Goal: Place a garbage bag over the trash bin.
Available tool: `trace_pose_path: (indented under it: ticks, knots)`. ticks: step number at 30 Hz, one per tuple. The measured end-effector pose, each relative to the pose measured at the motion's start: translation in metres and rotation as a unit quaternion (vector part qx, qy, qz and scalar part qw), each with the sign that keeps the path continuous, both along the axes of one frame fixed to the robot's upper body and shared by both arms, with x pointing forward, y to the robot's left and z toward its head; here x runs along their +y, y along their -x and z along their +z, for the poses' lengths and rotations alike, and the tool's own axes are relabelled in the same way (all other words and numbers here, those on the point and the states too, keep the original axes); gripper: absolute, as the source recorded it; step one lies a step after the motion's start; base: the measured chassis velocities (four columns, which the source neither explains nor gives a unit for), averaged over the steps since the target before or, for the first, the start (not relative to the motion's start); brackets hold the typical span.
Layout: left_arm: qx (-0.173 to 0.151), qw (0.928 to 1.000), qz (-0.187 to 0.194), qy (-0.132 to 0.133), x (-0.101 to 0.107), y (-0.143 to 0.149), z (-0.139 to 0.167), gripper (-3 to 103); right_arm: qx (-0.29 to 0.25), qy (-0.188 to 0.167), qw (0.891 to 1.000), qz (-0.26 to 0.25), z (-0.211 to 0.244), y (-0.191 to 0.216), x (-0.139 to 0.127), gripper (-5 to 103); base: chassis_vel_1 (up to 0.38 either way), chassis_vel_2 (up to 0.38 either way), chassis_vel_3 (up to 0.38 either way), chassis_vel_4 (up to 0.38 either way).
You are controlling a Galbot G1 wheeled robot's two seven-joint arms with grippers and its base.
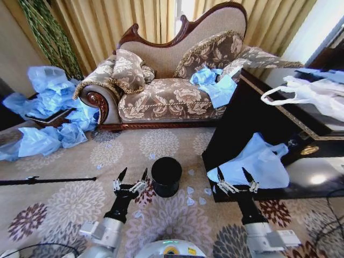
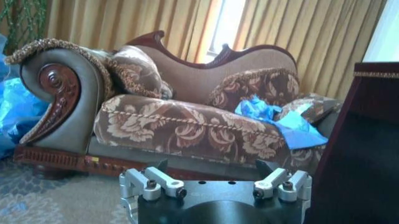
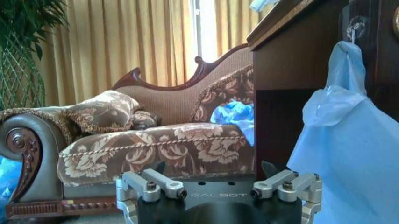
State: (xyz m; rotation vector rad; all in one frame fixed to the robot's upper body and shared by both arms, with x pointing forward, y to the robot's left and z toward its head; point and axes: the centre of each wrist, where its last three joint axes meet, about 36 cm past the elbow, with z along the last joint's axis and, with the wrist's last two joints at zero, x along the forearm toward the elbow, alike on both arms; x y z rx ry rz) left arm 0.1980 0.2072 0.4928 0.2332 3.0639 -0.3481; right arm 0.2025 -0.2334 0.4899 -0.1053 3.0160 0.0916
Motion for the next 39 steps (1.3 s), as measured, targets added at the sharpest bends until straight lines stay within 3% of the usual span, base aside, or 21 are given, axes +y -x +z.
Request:
trace_pose_path:
  ticks: [25,33,39]
  knots:
    - [0.003,1.0,0.001,-0.001,-0.006,0.006,-0.002,97,0.003,0.003,1.0,-0.005,-0.008,-0.002,-0.001,100,0.0,0.0,0.0,0.0]
    - [0.035,0.9989,-0.03,0.005,-0.01,0.003,-0.016,95,0.001,0.025,0.999,-0.022,-0.014,0.0,-0.004,100,0.0,0.0,0.0,0.0]
    - [0.048,0.9969,-0.063,0.007,-0.016,0.001,-0.02,94,-0.011,0.033,0.999,-0.005,-0.018,0.005,-0.004,100,0.0,0.0,0.0,0.0]
